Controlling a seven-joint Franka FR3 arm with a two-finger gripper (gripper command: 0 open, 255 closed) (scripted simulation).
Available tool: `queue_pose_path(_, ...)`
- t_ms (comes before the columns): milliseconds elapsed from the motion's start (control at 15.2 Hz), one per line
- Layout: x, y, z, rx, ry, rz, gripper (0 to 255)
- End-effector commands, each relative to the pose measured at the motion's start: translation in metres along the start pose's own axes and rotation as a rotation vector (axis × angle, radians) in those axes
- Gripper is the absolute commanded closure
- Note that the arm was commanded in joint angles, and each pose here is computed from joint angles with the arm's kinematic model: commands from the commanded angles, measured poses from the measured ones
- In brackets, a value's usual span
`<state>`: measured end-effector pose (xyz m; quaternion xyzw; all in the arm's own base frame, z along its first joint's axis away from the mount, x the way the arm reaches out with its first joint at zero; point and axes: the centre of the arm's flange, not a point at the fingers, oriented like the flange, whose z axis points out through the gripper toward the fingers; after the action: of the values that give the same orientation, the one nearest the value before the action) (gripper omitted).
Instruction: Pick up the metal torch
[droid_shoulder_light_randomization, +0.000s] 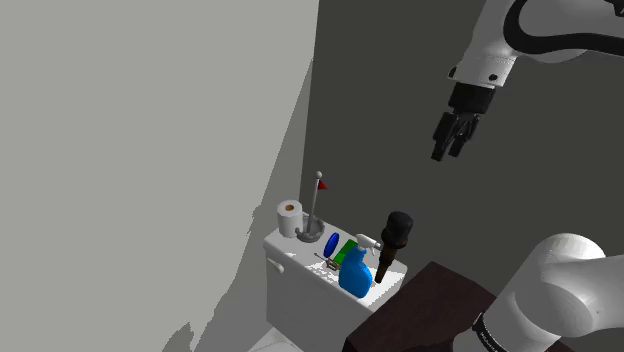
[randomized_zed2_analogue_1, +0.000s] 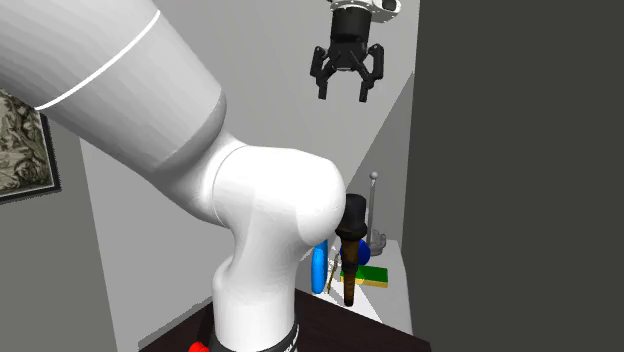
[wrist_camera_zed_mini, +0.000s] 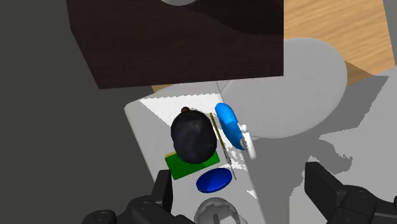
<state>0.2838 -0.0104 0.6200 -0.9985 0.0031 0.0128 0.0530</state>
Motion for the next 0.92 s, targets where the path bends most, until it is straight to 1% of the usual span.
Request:
queue_pose_path(0,0.0,0.0,0.0,0.0,0.0,0.0,0)
queue_pose_path(858,0.014,0.019,0.168,-0.074,0.08,-0.252,0)
